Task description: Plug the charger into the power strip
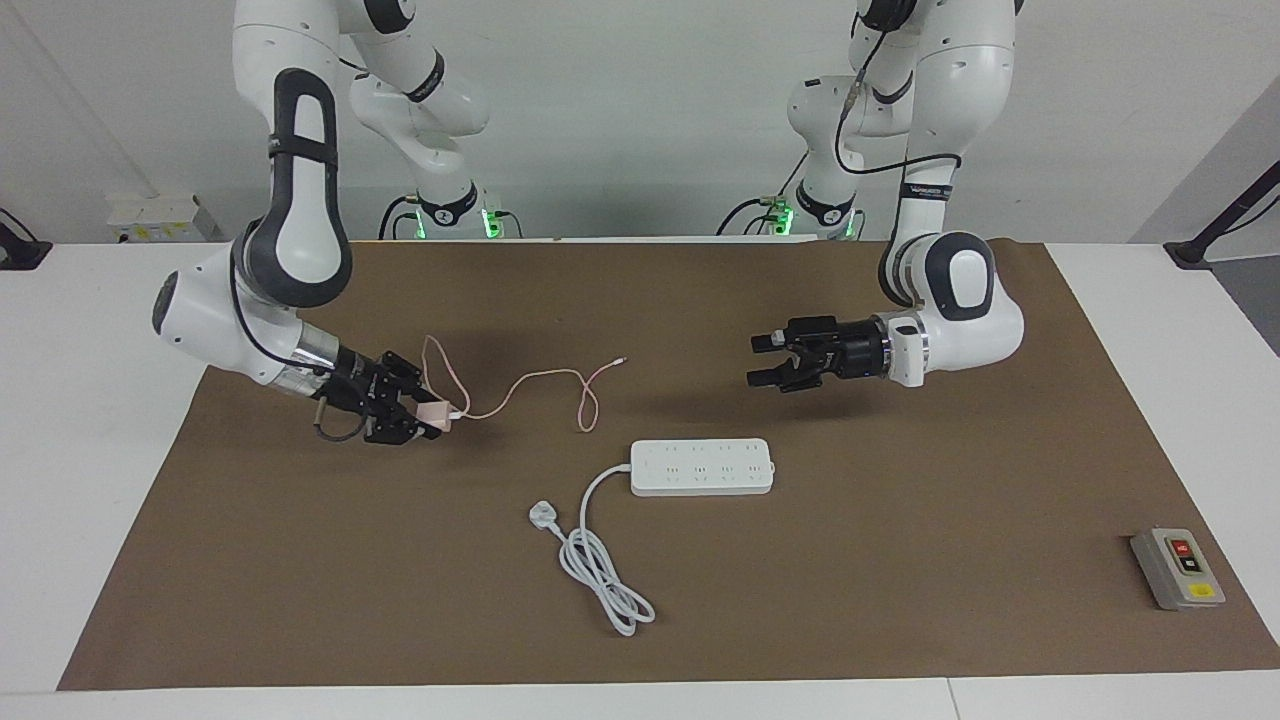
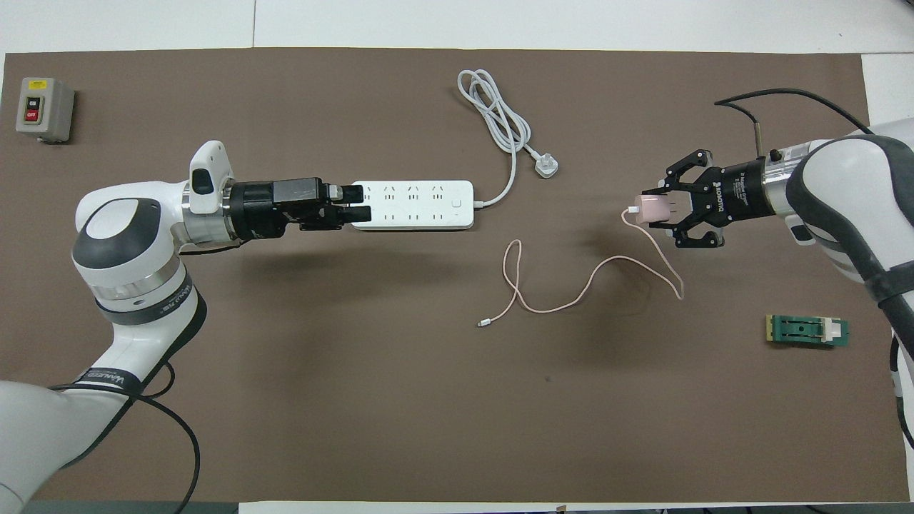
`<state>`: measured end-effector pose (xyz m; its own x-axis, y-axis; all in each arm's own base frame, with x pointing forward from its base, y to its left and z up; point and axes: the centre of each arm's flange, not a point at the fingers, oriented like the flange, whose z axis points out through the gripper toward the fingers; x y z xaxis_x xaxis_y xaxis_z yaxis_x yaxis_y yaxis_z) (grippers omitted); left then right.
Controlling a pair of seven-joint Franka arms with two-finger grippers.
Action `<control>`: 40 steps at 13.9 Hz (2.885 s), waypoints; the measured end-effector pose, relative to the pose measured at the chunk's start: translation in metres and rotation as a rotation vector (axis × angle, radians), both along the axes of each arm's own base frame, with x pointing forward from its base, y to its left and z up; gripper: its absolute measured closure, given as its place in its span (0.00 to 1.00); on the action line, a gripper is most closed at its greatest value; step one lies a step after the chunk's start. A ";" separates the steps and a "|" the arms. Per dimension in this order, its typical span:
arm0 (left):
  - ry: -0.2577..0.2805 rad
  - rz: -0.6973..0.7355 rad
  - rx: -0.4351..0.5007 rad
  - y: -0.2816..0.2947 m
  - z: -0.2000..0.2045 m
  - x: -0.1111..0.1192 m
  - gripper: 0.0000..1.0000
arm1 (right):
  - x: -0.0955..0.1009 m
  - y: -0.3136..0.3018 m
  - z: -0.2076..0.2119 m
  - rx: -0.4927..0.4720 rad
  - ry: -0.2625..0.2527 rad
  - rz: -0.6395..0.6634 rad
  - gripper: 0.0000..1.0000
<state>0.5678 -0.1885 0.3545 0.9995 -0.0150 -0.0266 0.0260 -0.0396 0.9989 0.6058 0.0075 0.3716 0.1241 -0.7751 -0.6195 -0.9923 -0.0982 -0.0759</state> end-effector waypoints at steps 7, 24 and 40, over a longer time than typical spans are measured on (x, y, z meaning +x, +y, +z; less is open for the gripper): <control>-0.040 -0.012 -0.043 -0.026 -0.001 -0.006 0.00 | 0.010 0.093 0.061 0.003 0.073 -0.088 0.50; 0.001 0.004 -0.047 -0.031 -0.013 -0.014 0.02 | -0.047 0.327 0.095 0.004 0.024 -0.060 0.50; 0.005 -0.010 -0.053 -0.045 -0.012 -0.018 0.01 | -0.038 0.318 0.084 -0.022 0.020 -0.081 0.50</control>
